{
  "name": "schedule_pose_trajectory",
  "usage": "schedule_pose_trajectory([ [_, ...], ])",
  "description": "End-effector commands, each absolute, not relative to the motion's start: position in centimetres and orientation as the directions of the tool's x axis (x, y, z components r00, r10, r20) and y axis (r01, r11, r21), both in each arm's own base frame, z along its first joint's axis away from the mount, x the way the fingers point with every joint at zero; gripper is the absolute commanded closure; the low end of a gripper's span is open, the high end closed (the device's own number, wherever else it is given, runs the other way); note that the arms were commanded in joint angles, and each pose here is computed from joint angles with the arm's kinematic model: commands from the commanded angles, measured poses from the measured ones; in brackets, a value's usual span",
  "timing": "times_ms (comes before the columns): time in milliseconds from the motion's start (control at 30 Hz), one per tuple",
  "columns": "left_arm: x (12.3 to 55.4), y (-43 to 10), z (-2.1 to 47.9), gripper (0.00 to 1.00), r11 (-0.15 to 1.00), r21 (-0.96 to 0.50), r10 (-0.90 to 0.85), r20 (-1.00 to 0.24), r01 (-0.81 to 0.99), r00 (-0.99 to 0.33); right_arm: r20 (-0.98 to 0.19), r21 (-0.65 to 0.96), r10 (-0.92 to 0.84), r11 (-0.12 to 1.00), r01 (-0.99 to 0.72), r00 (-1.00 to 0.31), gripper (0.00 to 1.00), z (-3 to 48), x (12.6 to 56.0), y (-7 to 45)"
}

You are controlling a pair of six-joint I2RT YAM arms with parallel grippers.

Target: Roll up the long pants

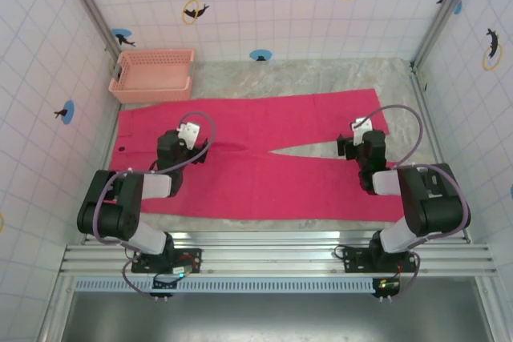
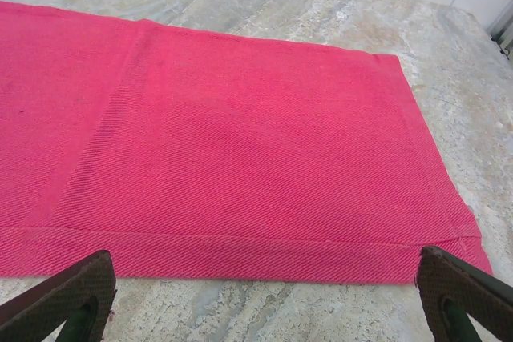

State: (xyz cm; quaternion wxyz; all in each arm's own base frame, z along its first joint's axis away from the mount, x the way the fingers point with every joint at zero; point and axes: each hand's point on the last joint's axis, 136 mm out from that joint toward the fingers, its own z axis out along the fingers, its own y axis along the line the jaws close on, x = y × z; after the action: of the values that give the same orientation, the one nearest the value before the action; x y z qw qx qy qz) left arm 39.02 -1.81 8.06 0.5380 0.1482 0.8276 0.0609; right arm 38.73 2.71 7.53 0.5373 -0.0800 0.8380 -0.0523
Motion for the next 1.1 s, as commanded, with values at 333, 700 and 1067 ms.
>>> schedule_pose_trajectory([
  [333, 39.7, -2.1, 9.4, 0.02, 0.938, 0.291, 0.338, -0.883, 0.187, -0.326, -0.916, -0.166, -0.178, 0.984, -0.063, -0.360, 0.01, 9.4, 39.6, 2.4],
  [700, 41.2, -1.2, 12.9, 0.03, 0.940, 0.284, 0.341, -0.796, 0.188, -0.501, -0.864, -0.213, -0.218, 0.975, -0.063, -0.455, 0.01, 14.0, 39.7, 2.5],
  [1067, 37.9, 3.8, 24.0, 0.03, 0.942, 0.328, 0.189, -0.700, -0.075, -0.689, -0.573, -0.415, -0.761, 0.589, -0.693, -0.305, 0.04, 15.4, 25.3, 21.1],
])
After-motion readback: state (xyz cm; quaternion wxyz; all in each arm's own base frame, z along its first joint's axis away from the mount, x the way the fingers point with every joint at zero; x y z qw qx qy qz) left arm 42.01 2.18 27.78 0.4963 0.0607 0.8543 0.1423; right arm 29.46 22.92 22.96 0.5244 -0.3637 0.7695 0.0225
